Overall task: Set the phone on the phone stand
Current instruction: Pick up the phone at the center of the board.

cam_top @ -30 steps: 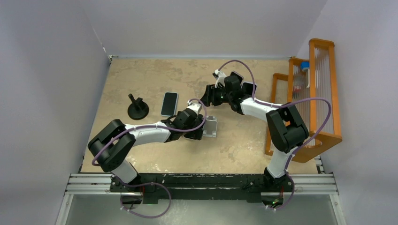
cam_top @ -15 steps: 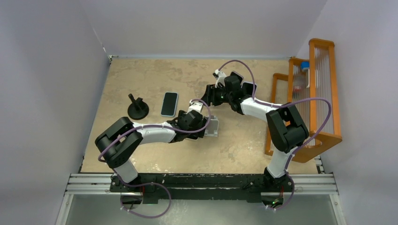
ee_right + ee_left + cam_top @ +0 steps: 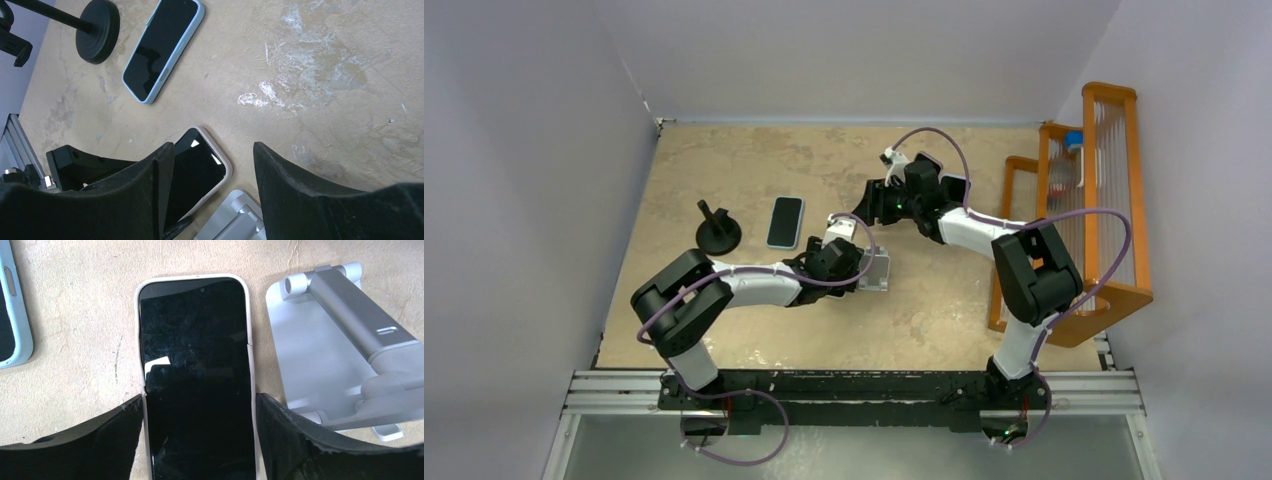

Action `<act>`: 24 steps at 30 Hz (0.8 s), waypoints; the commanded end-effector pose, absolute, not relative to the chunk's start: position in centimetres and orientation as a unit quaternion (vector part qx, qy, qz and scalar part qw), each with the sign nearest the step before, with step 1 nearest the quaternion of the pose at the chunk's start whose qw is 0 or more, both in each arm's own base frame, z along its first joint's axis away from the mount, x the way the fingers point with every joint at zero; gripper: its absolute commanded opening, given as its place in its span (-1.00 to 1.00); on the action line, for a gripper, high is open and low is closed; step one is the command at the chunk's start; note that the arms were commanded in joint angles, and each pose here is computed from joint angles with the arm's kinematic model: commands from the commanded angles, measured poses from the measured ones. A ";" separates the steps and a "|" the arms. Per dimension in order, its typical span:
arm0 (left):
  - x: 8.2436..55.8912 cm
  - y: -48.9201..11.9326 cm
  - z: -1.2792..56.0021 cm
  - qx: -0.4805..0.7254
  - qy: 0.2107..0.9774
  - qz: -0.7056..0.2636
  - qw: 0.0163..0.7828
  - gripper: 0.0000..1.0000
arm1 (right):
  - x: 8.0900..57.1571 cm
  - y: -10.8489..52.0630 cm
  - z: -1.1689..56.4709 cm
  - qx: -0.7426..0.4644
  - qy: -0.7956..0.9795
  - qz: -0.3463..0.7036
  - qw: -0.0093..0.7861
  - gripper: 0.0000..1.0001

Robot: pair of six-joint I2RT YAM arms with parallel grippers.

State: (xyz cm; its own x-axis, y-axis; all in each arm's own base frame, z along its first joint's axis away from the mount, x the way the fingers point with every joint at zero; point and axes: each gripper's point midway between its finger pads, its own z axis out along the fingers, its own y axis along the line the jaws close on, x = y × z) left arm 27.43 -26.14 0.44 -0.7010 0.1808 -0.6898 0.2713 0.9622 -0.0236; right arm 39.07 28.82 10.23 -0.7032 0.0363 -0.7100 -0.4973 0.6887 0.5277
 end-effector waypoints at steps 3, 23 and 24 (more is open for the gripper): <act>17.3 -20.8 -8.7 0.131 0.981 -0.016 0.142 0.24 | 39.0 28.6 12.9 -0.147 0.825 0.386 0.386 0.22; 18.6 -21.6 -5.8 0.091 0.971 -0.064 0.213 0.17 | 35.4 29.1 3.8 -0.134 0.852 0.433 0.261 0.20; 18.7 -21.6 -5.7 0.090 0.970 -0.066 0.215 0.17 | 35.3 29.2 3.7 -0.135 0.852 0.435 0.260 0.20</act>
